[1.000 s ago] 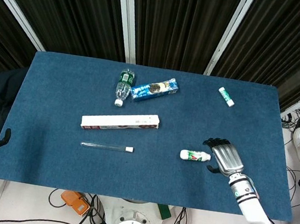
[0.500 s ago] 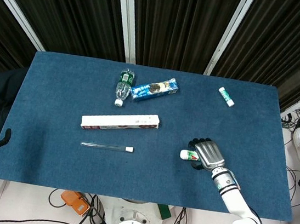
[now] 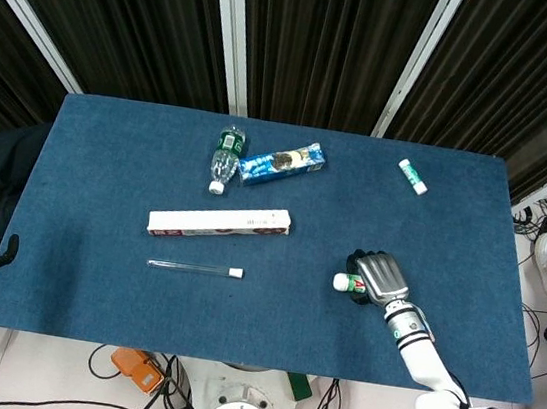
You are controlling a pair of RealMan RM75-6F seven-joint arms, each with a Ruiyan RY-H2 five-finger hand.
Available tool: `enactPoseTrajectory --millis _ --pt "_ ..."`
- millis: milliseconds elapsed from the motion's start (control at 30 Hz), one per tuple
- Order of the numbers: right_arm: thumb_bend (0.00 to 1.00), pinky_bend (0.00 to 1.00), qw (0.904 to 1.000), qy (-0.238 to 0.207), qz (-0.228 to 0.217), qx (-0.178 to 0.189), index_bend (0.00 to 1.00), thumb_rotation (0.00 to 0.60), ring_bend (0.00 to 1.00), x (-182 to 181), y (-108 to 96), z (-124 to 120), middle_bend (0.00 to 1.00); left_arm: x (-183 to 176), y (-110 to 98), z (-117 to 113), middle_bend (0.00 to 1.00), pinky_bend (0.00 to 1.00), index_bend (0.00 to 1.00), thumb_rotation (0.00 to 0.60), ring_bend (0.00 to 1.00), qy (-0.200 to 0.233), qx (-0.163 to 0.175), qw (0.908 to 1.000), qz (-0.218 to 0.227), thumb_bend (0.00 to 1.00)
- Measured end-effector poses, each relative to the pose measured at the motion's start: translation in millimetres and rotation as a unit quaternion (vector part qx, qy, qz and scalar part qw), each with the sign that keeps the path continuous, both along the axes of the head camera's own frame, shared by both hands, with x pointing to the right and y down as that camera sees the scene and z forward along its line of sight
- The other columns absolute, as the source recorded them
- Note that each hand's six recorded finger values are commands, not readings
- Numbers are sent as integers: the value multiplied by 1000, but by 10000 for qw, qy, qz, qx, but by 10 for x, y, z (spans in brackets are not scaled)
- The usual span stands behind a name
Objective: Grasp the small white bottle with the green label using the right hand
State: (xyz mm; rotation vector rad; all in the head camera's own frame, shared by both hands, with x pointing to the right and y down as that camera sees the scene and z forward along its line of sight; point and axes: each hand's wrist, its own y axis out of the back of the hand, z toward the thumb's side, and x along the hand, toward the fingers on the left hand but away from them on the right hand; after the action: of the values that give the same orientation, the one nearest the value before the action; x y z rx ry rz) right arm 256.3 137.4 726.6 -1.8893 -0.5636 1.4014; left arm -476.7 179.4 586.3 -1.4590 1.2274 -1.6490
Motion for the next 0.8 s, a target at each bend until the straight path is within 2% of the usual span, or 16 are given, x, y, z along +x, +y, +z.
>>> enactPoseTrajectory --millis 433,633,800 --pt "345 703 9998 -181 41 57 581 600 669 -101 -36 68 516 -3 7 10 0 108 75 600 24 63 -52 10000 -44 428" --pt "412 872 9991 -302 168 240 671 600 794 -91 -93 16 620 -7 7 5 0 108 75 600 26 79 -52 9999 -70 429" --pt "438 906 9971 -434 354 522 690 600 825 -47 -187 -70 652 -11 10 2 0 108 75 600 27 70 -56 9999 -81 428"
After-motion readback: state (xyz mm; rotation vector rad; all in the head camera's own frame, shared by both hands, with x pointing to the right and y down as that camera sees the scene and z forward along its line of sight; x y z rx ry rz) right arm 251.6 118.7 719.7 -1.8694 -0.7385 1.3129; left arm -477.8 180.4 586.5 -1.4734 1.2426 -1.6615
